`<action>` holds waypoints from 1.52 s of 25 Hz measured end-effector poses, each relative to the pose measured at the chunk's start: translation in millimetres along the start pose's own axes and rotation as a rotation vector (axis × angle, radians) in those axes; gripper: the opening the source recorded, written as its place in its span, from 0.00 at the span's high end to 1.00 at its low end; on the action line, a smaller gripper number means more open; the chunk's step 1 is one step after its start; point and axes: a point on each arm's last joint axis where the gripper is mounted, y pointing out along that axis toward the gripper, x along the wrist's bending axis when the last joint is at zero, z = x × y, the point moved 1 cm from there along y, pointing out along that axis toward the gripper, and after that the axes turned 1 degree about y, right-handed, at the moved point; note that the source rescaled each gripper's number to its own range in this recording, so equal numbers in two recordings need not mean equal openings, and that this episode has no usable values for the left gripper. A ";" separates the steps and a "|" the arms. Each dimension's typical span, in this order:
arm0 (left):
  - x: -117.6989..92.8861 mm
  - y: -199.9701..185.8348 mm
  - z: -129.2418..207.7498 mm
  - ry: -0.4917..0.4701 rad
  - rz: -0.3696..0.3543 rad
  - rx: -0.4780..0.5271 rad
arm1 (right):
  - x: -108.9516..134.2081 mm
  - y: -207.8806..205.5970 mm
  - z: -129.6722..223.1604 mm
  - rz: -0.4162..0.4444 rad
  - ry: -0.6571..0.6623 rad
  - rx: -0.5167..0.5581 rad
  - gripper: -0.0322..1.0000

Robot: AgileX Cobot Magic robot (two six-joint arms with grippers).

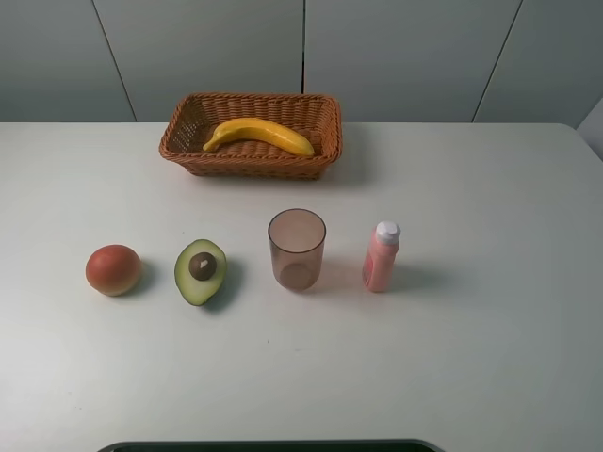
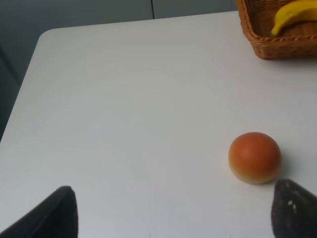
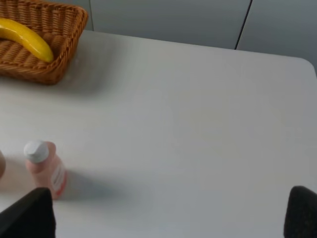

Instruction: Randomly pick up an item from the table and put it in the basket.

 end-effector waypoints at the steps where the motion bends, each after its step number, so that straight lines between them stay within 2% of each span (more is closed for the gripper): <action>1: 0.0 0.0 0.0 0.000 0.000 0.000 | 1.3 -1.7 10.4 0.005 0.006 -0.019 0.00; 4: 0.0 0.0 0.0 0.000 0.000 0.000 | 3.1 -3.5 35.5 0.028 0.012 -0.069 0.00; 8: 0.0 0.0 0.0 0.000 0.000 0.000 | 3.4 6.1 48.2 0.028 0.022 -0.037 0.00; 20: 0.0 0.0 0.0 0.000 0.000 0.000 | 0.6 16.8 54.3 0.051 0.072 -0.025 0.00; 26: 0.0 0.0 0.0 0.002 0.000 0.000 | -1.9 16.6 54.5 0.074 0.153 -0.028 0.00; 38: 0.0 0.0 0.0 0.002 0.000 0.000 | -2.1 16.6 54.4 0.077 0.163 -0.029 0.00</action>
